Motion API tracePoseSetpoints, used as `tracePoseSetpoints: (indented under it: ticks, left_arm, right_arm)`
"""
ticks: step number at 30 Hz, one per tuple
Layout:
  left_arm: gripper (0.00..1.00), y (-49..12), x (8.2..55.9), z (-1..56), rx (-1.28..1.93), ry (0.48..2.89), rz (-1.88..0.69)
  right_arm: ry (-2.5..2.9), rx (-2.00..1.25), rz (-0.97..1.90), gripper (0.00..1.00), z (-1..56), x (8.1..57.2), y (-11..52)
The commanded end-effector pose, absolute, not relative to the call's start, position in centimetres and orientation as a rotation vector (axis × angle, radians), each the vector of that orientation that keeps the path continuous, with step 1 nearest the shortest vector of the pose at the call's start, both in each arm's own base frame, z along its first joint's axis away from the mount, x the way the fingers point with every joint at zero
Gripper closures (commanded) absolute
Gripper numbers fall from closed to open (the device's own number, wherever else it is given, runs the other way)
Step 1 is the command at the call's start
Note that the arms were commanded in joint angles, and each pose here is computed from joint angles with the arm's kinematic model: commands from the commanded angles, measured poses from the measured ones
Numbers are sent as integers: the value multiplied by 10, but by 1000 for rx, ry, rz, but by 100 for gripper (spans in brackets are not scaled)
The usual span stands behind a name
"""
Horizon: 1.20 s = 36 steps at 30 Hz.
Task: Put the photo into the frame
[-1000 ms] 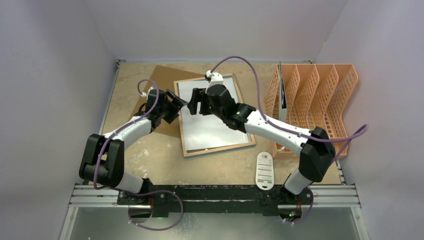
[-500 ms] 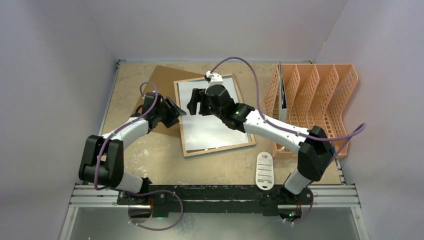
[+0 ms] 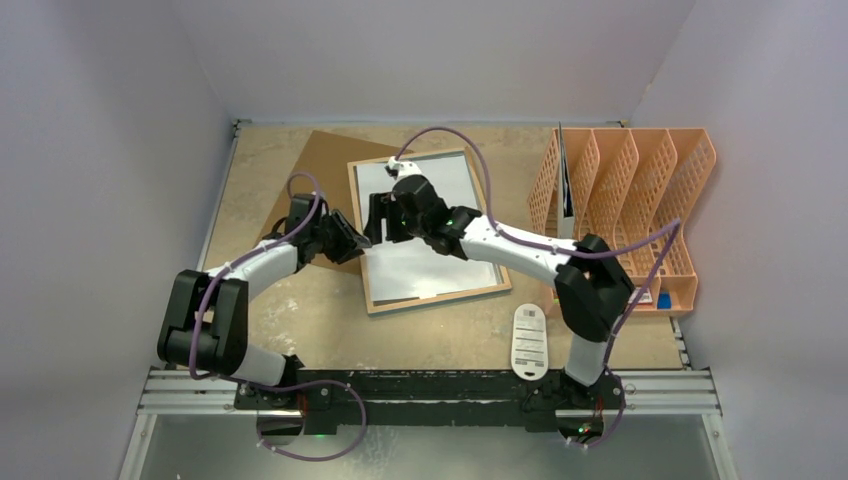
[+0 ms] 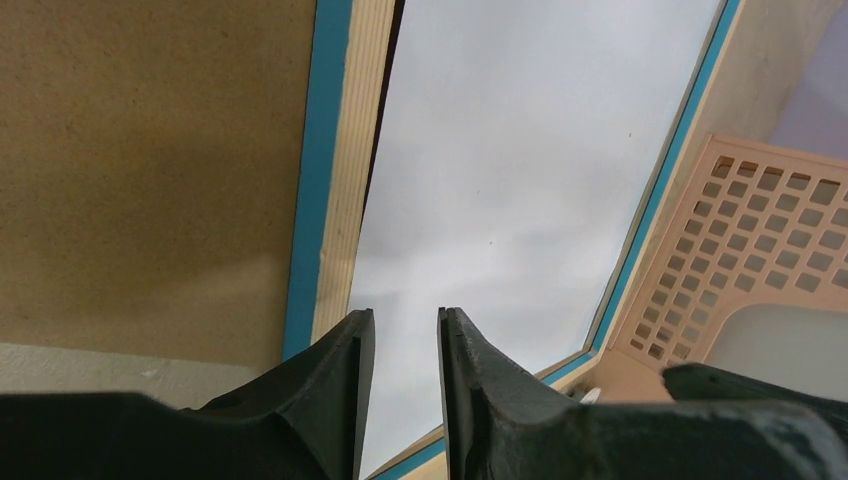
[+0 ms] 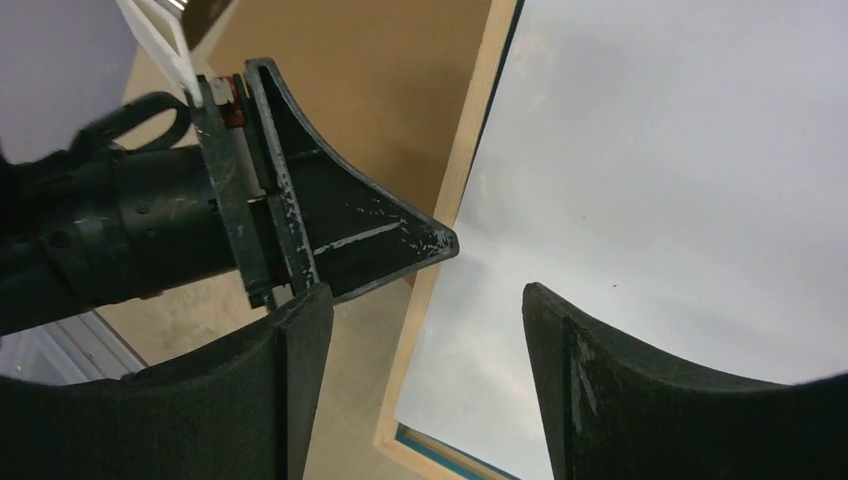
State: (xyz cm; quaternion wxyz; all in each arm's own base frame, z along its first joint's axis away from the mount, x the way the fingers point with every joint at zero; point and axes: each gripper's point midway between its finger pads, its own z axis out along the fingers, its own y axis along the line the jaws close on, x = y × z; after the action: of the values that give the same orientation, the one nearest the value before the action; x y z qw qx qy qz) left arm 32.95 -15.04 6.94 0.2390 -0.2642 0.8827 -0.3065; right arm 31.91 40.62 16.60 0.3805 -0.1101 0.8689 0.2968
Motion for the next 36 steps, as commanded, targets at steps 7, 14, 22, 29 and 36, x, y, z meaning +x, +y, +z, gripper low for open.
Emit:
tracePoseSetpoints:
  ticks: [7, 14, 22, 29, 36]
  left_arm:
    - [70, -165, 299, 56, -598, 2522, -964]
    - [67, -178, 269, 45, -515, 2590, -1105]
    - [65, -179, 265, 58, -452, 2551, -1162]
    - [63, -144, 291, 91, -509, 2414, -1156]
    - [51, -88, 338, 112, -463, 2403, -780]
  right_arm:
    - [2300, -462, 890, 34, 142, 310, 438]
    - [2390, -428, 883, 34, 109, 309, 430]
    - [2470, -433, 835, 36, 75, 304, 417]
    - [2436, -400, 806, 37, 88, 307, 408]
    - [2337, -339, 785, 37, 117, 329, 413]
